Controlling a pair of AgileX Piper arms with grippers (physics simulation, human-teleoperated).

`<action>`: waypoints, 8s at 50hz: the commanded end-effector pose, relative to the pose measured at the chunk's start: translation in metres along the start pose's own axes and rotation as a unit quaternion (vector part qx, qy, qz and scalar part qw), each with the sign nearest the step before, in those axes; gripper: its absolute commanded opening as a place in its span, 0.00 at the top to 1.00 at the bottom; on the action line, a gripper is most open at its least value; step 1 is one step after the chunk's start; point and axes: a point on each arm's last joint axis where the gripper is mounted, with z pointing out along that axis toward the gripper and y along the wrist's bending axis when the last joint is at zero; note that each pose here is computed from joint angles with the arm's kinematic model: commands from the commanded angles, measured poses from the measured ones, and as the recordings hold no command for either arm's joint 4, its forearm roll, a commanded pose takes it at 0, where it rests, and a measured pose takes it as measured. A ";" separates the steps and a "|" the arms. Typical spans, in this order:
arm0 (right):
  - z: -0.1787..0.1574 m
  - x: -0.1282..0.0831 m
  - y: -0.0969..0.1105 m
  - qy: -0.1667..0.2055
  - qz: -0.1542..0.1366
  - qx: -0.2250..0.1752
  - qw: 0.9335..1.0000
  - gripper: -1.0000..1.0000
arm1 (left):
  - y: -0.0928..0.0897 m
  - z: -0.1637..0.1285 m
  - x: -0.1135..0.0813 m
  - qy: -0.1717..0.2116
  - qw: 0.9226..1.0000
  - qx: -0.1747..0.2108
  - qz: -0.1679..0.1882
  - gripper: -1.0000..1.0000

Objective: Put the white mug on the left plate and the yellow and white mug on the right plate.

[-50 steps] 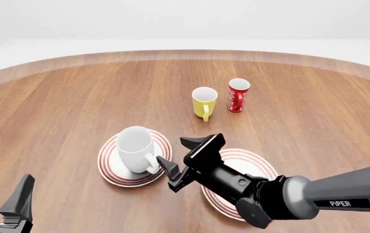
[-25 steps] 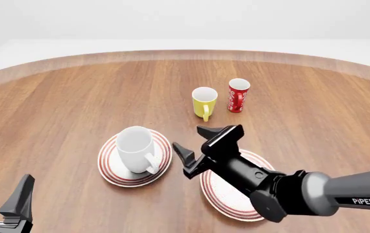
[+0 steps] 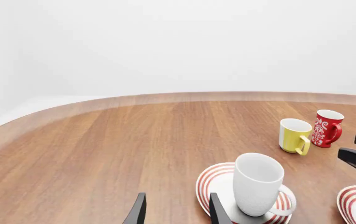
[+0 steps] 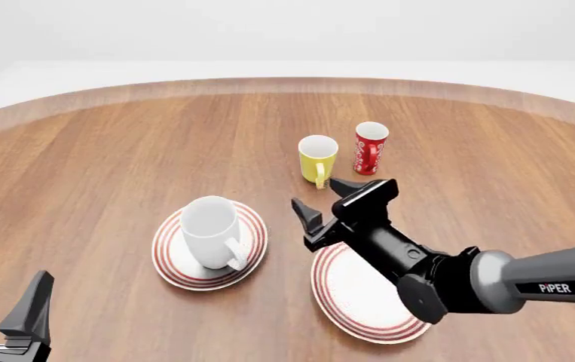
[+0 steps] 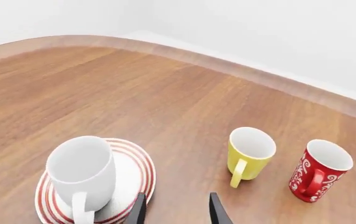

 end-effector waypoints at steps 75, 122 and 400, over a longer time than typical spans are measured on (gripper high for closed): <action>0.078 0.023 -0.081 0.030 0.032 0.099 0.994 0.00 | 0.000 0.000 0.000 0.000 1.000 0.000 0.000 0.00; 0.122 0.055 -0.085 0.063 0.040 0.095 0.993 0.00 | 0.000 0.000 0.000 0.000 1.000 0.000 0.000 0.00; -0.220 0.030 -0.008 0.090 0.024 0.040 0.995 1.00 | 0.000 0.000 0.000 0.000 1.000 0.000 0.000 0.00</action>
